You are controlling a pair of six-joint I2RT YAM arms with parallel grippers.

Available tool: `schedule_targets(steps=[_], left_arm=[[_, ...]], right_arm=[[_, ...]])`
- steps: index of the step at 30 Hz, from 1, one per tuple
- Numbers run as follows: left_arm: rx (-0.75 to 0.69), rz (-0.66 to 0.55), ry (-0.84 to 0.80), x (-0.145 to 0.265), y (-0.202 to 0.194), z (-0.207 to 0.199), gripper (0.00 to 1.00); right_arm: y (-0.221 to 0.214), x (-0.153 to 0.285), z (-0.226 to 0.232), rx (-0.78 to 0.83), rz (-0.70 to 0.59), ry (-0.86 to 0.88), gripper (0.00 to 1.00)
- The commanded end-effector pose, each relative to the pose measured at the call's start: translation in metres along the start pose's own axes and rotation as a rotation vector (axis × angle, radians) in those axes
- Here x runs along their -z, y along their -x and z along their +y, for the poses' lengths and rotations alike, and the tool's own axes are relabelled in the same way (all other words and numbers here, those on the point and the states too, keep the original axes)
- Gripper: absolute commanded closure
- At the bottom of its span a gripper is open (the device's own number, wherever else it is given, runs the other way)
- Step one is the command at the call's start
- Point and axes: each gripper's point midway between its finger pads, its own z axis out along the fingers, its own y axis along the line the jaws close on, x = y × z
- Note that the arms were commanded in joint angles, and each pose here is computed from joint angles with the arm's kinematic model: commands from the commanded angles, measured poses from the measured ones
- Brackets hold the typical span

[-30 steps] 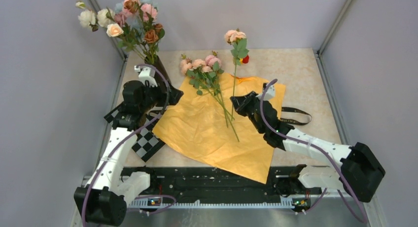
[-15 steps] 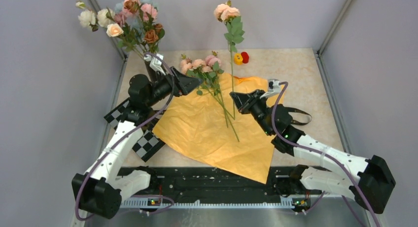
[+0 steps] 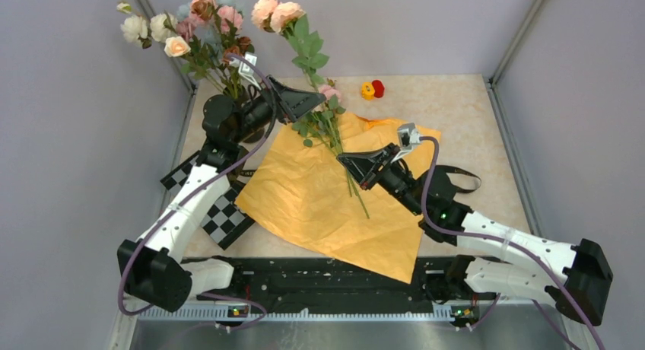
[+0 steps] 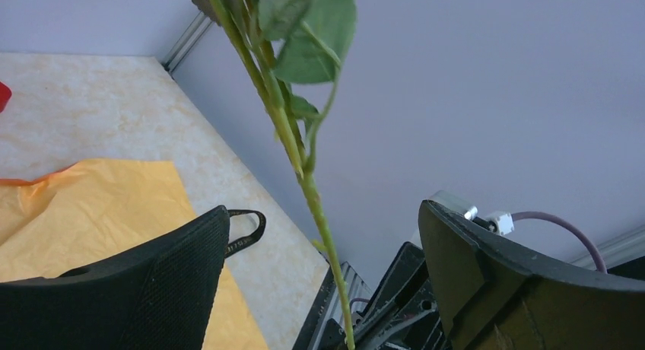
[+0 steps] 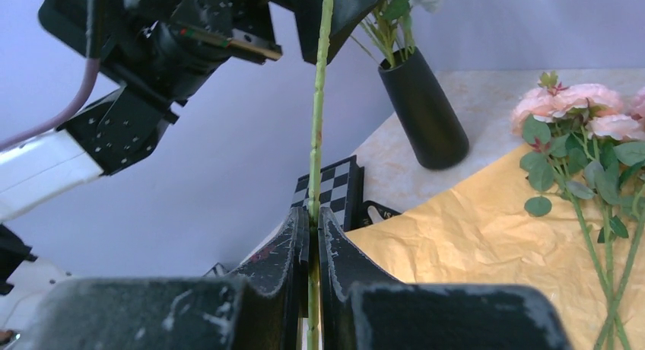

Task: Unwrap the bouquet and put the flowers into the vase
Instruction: Pick up the fake flower from the wrapping paper.

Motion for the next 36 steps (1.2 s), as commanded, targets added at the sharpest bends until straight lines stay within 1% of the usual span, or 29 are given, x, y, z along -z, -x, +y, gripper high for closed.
schedule_targets(steps=[1,5,6,10,14,20,27,33,36], left_arm=[[-0.036,-0.046,-0.097,-0.006,0.022,-0.031,0.06],[-0.051,-0.071,-0.095,-0.006,0.028,-0.035,0.28],[-0.055,-0.08,-0.09,-0.005,0.029,-0.035,0.31],[-0.074,-0.11,-0.062,-0.001,0.033,-0.034,0.37],[-0.093,-0.135,-0.031,0.003,0.037,-0.032,0.48],[-0.109,-0.158,-0.025,0.005,0.042,-0.036,0.59],[-0.106,-0.159,-0.029,0.004,0.043,-0.037,0.79],[-0.12,-0.156,-0.019,0.005,0.044,-0.036,0.99],[-0.136,-0.158,0.0,0.006,0.044,-0.033,1.0]], right_arm=[[0.038,0.003,0.045,0.037,-0.08,0.166,1.0],[0.036,0.005,0.048,0.044,-0.067,0.178,1.0],[0.037,0.005,0.047,0.045,-0.068,0.175,1.0],[0.036,0.007,0.046,0.049,-0.066,0.172,1.0],[0.034,0.008,0.045,0.052,-0.062,0.171,1.0],[0.029,0.008,0.045,0.06,-0.042,0.177,1.0],[0.027,0.008,0.043,0.065,-0.032,0.171,1.0],[0.025,0.009,0.041,0.069,-0.028,0.161,1.0],[0.023,0.008,0.037,0.07,-0.025,0.144,1.0]])
